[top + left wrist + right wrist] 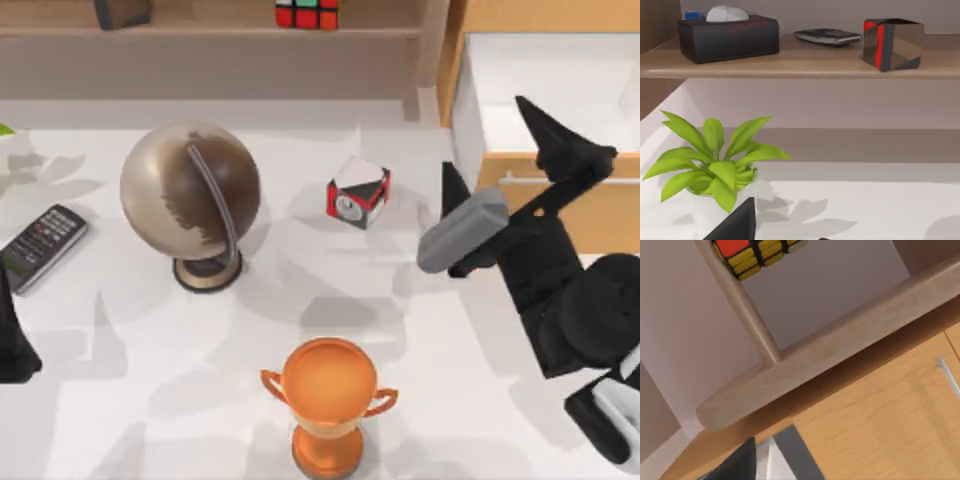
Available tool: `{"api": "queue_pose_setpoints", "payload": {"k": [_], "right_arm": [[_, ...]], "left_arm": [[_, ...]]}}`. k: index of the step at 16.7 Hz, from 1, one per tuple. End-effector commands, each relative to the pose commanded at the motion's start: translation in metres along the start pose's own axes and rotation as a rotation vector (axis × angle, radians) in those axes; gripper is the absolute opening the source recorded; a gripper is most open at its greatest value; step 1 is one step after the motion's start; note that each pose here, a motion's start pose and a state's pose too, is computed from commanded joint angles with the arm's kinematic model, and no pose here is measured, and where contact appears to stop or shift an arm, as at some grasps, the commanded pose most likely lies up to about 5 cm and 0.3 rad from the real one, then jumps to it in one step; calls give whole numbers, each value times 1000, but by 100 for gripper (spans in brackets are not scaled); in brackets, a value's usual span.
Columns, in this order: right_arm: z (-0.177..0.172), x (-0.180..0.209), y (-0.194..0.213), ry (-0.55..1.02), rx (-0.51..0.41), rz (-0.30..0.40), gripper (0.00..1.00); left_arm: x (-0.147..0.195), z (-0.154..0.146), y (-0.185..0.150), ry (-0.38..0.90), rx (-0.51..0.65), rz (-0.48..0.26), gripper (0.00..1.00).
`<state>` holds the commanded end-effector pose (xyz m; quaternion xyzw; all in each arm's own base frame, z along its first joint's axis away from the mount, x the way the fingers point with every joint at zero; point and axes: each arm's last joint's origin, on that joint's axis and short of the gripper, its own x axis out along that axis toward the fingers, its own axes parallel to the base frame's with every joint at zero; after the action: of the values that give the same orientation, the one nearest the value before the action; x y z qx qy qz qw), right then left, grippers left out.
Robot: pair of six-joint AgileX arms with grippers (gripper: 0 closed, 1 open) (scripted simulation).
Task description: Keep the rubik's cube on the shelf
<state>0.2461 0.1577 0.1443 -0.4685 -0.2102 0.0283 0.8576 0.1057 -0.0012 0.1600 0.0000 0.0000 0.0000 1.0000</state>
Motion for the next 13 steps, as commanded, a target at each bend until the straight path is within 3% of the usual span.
{"api": "queue_pose_setpoints", "payload": {"k": [4, 7, 9, 13], "right_arm": [[-47, -40, -3, 166, -336, 146, 100], [-76, -53, -5, 300, -507, 230, 100], [-86, -56, -6, 349, -558, 257, 100], [-87, -57, -6, 354, -563, 260, 100]], "left_arm": [[0, 0, 0, 0, 0, 0, 100], [0, 0, 0, 0, 0, 0, 100], [0, 0, 0, 0, 0, 0, 100], [0, 0, 0, 0, 0, 0, 100]]}}
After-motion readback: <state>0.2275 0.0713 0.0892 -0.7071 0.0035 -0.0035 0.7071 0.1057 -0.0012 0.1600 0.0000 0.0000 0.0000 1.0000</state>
